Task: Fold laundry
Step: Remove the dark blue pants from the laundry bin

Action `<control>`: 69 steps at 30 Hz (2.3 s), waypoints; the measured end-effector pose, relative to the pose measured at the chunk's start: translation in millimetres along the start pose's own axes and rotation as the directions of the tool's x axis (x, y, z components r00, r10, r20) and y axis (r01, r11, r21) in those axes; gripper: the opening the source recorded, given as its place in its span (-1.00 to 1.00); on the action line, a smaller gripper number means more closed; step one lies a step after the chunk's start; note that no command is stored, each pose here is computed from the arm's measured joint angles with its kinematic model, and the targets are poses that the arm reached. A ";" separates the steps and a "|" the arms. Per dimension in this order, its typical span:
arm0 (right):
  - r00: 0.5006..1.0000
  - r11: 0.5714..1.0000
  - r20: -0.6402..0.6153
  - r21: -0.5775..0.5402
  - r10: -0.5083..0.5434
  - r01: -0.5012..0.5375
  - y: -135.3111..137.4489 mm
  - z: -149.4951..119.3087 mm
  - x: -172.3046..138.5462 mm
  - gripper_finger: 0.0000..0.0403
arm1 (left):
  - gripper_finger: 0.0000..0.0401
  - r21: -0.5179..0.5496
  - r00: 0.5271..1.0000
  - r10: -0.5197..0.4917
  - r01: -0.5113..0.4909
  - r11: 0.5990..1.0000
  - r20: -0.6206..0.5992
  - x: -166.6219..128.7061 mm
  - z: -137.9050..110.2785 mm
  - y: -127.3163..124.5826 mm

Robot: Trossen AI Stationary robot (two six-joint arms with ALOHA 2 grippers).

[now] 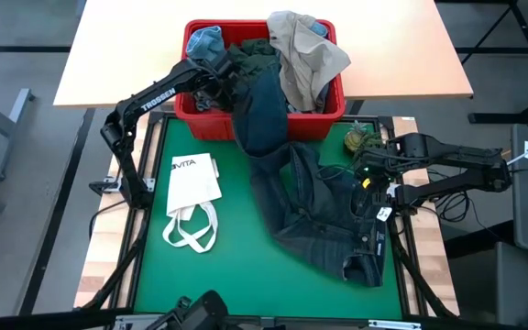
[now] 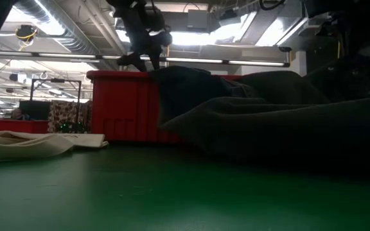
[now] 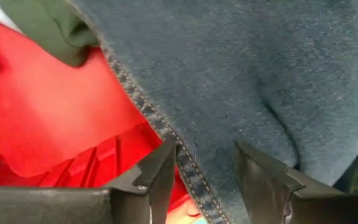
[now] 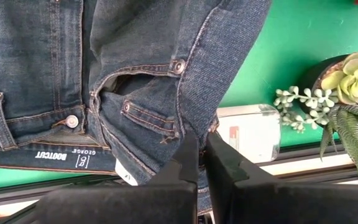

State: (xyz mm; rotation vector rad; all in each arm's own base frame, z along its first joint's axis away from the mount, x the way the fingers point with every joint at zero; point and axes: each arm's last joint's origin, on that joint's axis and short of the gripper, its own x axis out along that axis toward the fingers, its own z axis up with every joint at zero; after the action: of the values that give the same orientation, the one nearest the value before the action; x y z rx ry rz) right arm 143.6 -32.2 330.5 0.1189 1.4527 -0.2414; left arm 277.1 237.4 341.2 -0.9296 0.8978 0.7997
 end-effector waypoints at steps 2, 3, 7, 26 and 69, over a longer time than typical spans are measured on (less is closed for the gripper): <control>1.000 1.000 0.000 0.000 -0.006 0.006 -0.2 0.0 0.0 -0.95 | -0.30 0.006 1.000 -0.007 0.007 1.000 0.004 0.0 0.5 -0.4; 1.000 1.000 0.000 0.000 -0.010 0.010 -0.3 0.0 0.0 -0.95 | -0.35 0.011 1.000 -0.011 0.011 1.000 0.009 0.0 1.0 -0.9; 1.000 1.000 0.000 0.000 -0.010 0.010 -0.3 0.0 0.0 -0.96 | -0.64 0.030 0.998 -0.038 0.037 0.999 0.044 -0.1 4.5 -3.3; 0.998 0.996 0.001 0.061 -0.059 0.059 -2.0 0.1 0.0 -0.95 | -1.00 0.214 0.940 -0.055 -0.019 0.977 0.338 -74.3 -19.5 -21.5; 0.997 0.994 0.001 0.080 -0.077 0.077 -2.6 0.0 -0.1 -0.94 | -0.72 0.338 0.968 0.199 -0.240 0.910 0.152 -120.9 -194.5 -51.5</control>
State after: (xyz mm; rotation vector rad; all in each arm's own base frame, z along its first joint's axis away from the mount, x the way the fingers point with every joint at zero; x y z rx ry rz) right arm 143.1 -34.7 330.7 0.1276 1.4452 -0.3631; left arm 217.4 19.5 404.7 -0.4650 1.0165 0.8386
